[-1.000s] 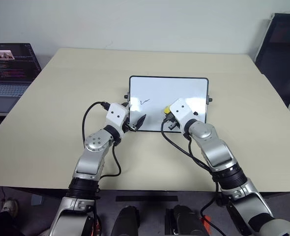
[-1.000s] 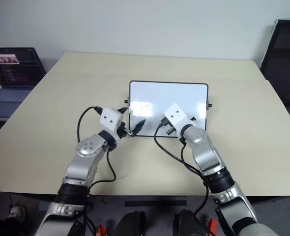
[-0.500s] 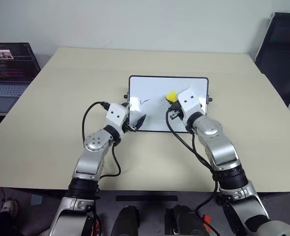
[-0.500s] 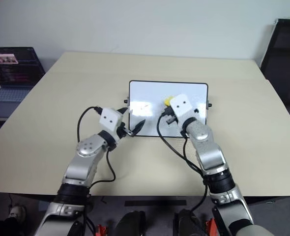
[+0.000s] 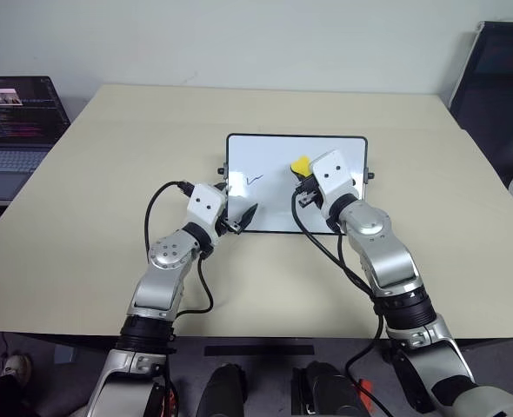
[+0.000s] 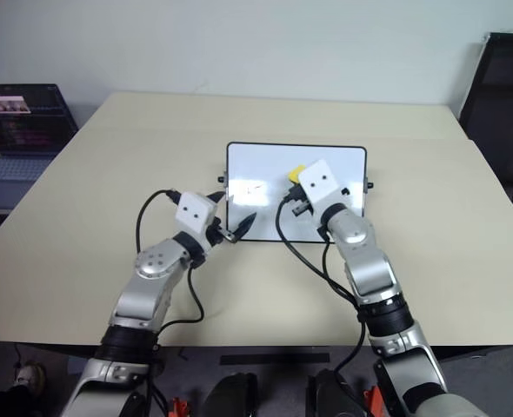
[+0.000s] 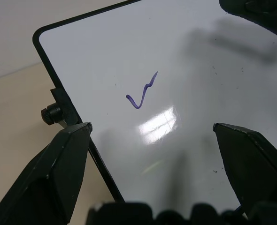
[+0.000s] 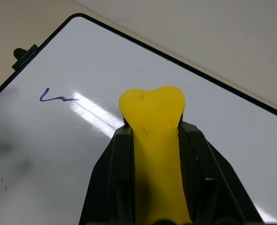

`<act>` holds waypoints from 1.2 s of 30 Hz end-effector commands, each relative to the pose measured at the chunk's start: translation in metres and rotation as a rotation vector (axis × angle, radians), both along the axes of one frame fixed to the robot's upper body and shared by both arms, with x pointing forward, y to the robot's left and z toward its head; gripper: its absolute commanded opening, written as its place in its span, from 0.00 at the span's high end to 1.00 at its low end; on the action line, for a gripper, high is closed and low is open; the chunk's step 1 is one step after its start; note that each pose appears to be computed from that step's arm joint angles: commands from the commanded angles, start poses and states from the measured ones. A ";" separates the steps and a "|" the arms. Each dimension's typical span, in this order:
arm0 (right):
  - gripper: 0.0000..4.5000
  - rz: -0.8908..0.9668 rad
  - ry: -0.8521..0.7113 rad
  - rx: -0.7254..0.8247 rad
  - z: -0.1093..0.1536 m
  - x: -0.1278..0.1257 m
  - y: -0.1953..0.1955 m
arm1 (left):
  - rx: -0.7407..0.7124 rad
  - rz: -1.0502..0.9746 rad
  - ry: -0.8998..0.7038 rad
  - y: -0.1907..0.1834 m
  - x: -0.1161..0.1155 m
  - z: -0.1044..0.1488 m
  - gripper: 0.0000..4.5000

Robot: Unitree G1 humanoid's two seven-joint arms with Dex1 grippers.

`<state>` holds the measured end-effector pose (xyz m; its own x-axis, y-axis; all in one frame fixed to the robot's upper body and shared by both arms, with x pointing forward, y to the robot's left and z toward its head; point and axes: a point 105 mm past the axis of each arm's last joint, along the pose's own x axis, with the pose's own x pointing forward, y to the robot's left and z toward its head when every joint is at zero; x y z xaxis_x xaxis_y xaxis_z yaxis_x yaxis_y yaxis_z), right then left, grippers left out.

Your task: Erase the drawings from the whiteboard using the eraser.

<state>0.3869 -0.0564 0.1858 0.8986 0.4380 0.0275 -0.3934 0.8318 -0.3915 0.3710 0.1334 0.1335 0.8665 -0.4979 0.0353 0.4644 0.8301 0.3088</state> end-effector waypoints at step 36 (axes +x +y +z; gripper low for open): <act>0.79 0.210 0.061 -0.307 -0.040 0.015 0.088 | -0.006 0.151 -0.063 0.033 -0.005 0.018 0.00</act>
